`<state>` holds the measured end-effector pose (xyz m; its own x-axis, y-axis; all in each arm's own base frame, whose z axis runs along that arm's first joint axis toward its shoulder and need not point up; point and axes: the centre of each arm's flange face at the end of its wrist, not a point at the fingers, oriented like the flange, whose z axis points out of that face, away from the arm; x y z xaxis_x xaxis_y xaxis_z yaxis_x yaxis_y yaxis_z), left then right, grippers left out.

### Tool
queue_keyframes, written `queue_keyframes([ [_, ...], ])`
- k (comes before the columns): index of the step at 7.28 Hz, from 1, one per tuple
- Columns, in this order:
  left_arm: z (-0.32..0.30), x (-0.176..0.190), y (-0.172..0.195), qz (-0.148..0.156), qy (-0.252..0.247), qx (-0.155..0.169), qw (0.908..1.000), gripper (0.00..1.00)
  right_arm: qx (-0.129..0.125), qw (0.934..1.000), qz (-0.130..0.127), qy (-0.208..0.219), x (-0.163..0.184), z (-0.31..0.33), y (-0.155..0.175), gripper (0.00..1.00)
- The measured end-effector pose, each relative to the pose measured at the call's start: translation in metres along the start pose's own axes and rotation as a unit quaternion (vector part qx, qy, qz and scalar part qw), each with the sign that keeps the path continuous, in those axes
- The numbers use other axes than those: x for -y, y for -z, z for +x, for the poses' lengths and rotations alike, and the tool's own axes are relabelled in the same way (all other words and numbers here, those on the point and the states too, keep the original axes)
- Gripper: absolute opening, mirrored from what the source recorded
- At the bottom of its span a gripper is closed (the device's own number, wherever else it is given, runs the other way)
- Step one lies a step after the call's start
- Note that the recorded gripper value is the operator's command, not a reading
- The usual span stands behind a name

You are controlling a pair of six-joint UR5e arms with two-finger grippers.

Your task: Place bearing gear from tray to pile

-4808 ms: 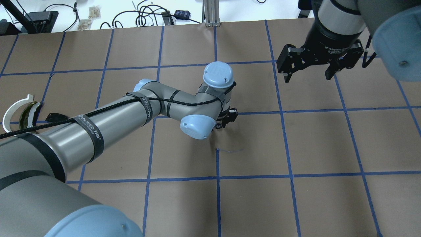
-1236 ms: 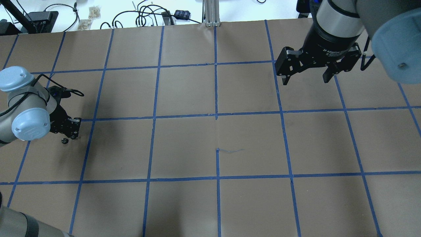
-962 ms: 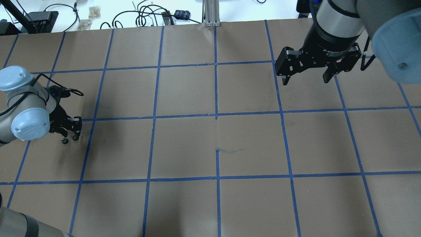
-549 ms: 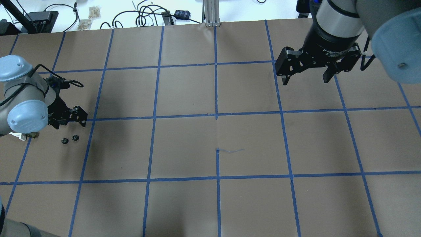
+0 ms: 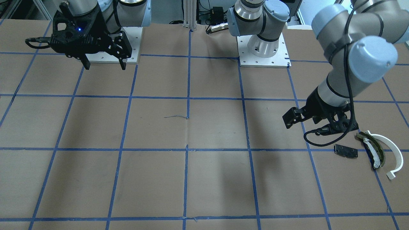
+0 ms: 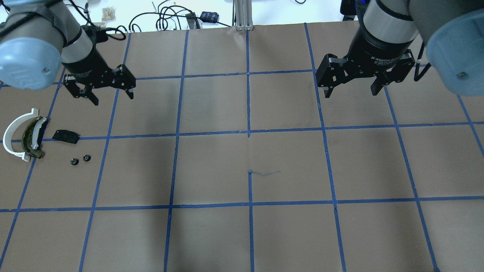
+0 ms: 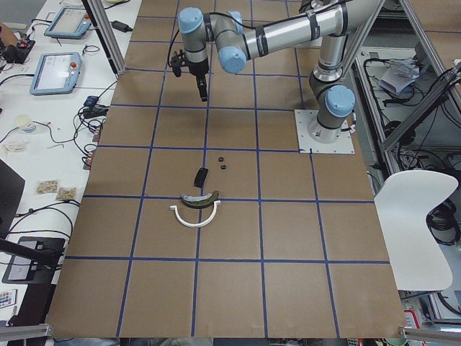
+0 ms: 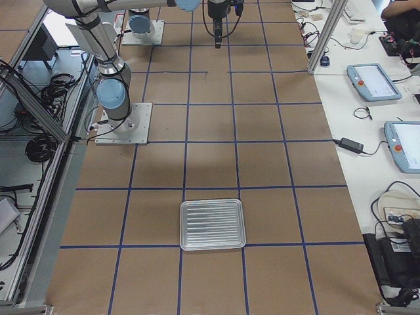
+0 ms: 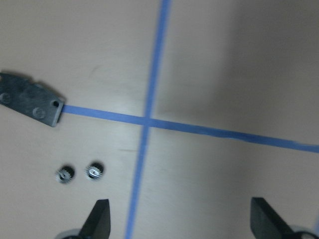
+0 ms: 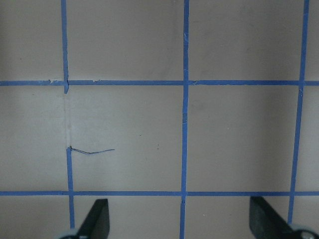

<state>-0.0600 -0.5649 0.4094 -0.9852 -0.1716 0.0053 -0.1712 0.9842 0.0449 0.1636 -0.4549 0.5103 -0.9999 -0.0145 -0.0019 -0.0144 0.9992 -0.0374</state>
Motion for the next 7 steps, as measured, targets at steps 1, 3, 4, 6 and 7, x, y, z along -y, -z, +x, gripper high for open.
queue_keyframes([
  [1,0.038,-0.014,0.037,0.011,-0.015,-0.009,0.9998,1.0,0.0,1.0,0.0,0.0,0.0,0.0,0.0,1.0],
  [3,0.1,-0.045,0.078,0.035,-0.065,0.001,0.9973,1.0,0.0,1.0,0.0,0.0,0.0,0.0,0.0,1.0],
  [4,0.111,-0.056,0.087,0.043,-0.076,0.011,0.9961,1.0,0.0,1.0,-0.001,0.0,0.0,0.0,0.0,1.0],
  [6,0.112,-0.081,0.099,0.033,-0.08,0.016,0.9962,1.0,0.0,1.0,-0.001,0.0,0.0,0.0,0.0,1.0],
  [7,0.108,-0.092,0.097,0.023,-0.076,0.016,0.9967,1.0,0.0,1.0,-0.001,0.0,0.0,0.0,0.0,1.0],
])
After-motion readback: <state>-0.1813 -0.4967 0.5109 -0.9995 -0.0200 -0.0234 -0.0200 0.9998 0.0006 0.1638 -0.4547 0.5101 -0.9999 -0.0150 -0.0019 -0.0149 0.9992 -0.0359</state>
